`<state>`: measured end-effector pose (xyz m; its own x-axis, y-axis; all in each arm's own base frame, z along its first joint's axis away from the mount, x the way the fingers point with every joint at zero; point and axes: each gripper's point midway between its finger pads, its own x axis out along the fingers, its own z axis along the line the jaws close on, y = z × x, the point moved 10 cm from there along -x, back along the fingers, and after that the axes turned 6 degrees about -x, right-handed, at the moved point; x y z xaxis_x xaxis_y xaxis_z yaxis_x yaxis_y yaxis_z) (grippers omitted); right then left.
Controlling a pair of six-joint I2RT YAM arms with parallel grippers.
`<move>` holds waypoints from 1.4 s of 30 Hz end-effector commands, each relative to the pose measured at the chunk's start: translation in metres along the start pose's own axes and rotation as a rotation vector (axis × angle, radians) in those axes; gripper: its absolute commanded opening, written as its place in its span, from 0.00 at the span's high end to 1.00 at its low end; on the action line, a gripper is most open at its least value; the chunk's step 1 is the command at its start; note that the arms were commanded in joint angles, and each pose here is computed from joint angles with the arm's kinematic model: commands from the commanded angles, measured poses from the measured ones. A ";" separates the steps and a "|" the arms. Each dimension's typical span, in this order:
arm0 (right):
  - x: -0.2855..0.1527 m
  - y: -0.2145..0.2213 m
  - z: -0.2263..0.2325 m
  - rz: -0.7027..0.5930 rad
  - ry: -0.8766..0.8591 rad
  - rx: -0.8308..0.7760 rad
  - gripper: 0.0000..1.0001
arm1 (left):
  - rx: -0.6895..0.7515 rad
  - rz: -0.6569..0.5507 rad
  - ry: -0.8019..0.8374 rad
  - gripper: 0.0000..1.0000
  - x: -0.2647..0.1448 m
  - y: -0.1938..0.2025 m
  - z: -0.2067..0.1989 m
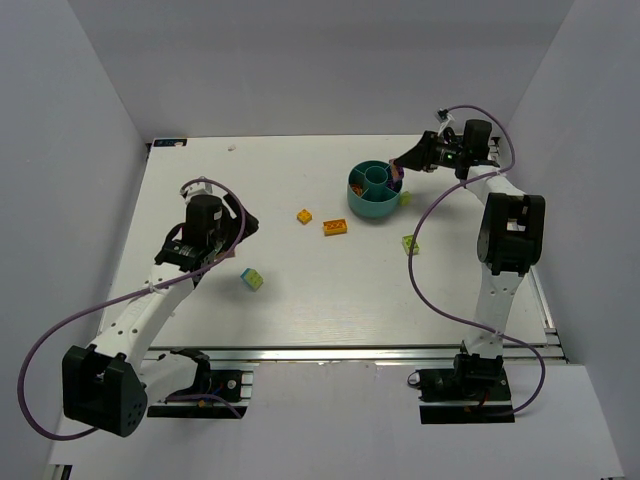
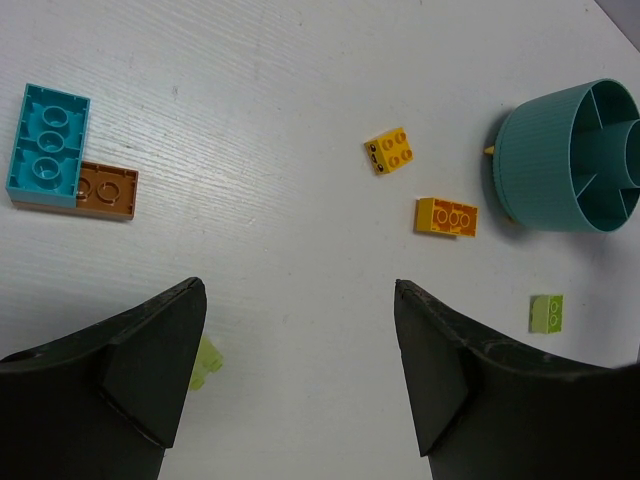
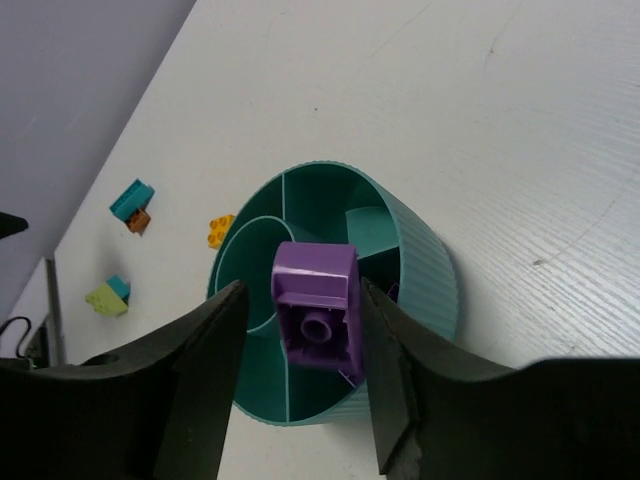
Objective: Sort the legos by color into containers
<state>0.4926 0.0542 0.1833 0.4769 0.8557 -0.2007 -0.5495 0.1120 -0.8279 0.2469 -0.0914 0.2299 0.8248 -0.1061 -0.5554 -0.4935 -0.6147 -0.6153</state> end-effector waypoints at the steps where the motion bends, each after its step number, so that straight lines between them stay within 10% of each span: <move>1: 0.005 0.005 -0.001 0.011 -0.015 -0.046 0.45 | -0.012 -0.027 0.029 0.15 -0.006 -0.010 -0.008; 14: -0.007 -0.019 0.012 -0.019 0.007 -0.159 0.37 | 0.019 -0.042 -0.045 0.18 -0.006 -0.014 -0.002; 18: -0.023 -0.050 0.024 -0.023 0.037 -0.429 0.32 | 0.103 -0.009 -0.222 0.57 0.004 -0.022 0.014; 19: -0.029 -0.054 0.034 -0.006 0.046 -0.456 0.11 | 0.119 0.006 -0.265 0.59 0.007 -0.023 0.018; 26: -0.051 -0.056 0.064 0.036 0.078 -0.684 0.11 | 0.207 0.110 -0.530 0.19 0.042 -0.046 0.047; 33: -0.055 -0.033 0.095 0.079 -0.013 -0.654 0.46 | 0.320 0.247 -0.606 0.18 0.088 -0.062 0.055; 42: -0.057 -0.027 0.105 0.063 -0.013 -0.630 0.44 | 0.378 0.400 -0.591 0.26 0.123 -0.047 0.065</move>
<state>0.4123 0.0555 0.2471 0.4320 0.8491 -0.3040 -0.1451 -0.2673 -0.9526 0.3510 -0.0234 0.1462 0.3283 0.2613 -0.9077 -0.8504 -0.3366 -0.4045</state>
